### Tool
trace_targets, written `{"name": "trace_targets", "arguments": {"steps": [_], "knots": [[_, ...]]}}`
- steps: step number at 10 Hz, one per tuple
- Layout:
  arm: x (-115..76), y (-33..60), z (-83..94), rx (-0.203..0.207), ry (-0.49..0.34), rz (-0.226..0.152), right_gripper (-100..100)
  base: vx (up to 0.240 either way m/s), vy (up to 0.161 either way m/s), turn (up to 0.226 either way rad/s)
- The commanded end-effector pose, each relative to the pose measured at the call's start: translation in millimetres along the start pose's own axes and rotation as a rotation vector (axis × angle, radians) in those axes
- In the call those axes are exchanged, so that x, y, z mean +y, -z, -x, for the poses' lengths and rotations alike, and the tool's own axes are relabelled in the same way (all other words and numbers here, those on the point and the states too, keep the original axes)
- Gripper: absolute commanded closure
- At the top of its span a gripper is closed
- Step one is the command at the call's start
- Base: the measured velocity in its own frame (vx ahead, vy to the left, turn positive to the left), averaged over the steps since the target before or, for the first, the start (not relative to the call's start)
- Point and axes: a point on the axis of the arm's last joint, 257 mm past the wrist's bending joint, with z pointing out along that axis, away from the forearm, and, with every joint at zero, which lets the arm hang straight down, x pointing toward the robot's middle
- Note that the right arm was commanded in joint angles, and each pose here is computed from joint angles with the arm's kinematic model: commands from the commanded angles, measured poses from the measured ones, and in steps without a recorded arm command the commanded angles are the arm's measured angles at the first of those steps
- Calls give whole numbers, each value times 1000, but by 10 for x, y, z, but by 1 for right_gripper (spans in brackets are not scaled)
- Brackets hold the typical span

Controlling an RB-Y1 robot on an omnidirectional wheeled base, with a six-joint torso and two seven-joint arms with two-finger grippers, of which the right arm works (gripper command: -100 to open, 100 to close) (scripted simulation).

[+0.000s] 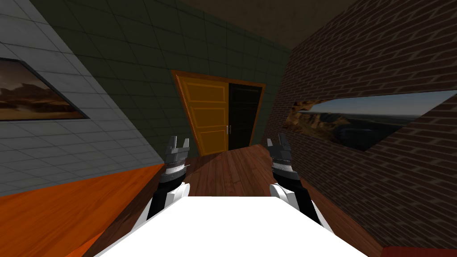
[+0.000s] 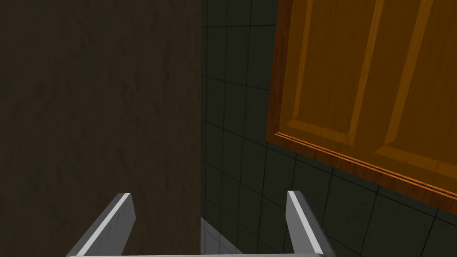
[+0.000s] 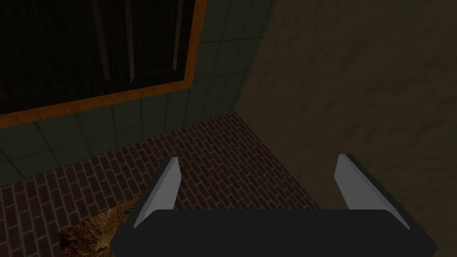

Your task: Pull the door open

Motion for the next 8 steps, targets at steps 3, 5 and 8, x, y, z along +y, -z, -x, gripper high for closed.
{"name": "trace_targets", "arguments": {"steps": [3,5,8], "knots": [[-221,45,-25,26,85,-27,-100,102,13,8],[-376,80,-36,44,144,-46,-100,125,13,9],[-555,125,-45,64,212,-67,-100,110,9,7]]}}
